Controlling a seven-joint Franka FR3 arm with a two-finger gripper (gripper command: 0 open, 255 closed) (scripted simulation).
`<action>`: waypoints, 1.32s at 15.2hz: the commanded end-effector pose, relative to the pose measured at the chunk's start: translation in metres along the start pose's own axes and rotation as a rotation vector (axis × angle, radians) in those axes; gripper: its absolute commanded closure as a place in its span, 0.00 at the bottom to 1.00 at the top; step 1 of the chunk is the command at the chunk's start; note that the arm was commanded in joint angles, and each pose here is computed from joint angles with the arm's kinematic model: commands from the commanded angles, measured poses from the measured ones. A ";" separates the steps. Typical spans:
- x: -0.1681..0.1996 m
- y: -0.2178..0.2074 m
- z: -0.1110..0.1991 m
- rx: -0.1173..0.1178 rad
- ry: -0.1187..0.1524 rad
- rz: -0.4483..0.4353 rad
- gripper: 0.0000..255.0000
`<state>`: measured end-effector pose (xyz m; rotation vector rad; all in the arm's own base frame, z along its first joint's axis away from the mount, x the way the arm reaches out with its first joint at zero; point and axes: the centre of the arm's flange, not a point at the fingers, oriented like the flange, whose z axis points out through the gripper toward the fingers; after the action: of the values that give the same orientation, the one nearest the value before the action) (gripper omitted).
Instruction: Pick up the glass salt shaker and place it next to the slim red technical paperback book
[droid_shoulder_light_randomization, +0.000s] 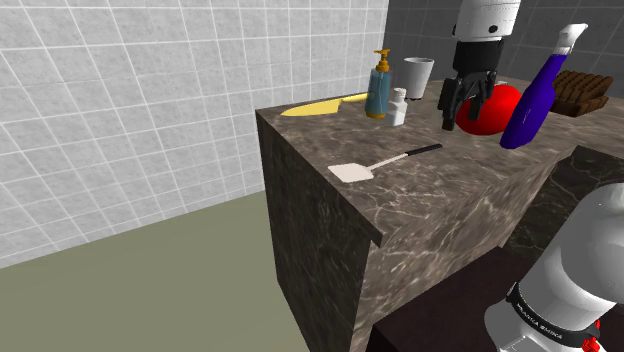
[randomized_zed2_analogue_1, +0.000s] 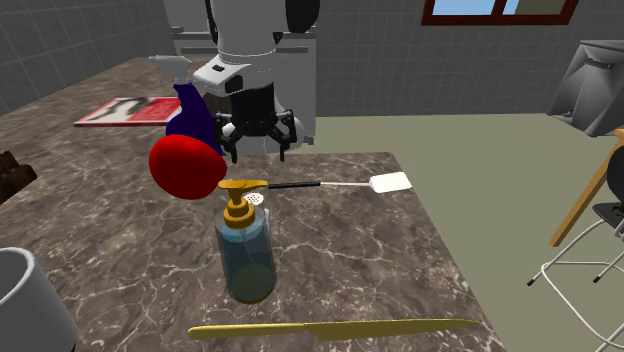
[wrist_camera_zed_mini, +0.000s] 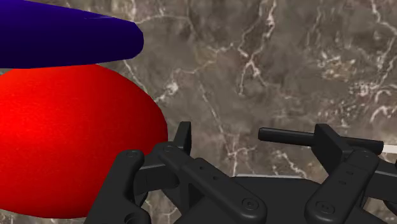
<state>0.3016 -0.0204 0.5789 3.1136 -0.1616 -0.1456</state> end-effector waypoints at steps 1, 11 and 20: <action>0.000 0.000 0.000 0.000 0.000 0.000 0.00; 0.103 -0.017 -0.040 -0.068 0.143 0.074 0.00; 0.132 -0.018 -0.020 -0.084 0.175 0.091 0.00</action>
<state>0.4351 -0.0156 0.5917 3.0087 -0.2849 0.1178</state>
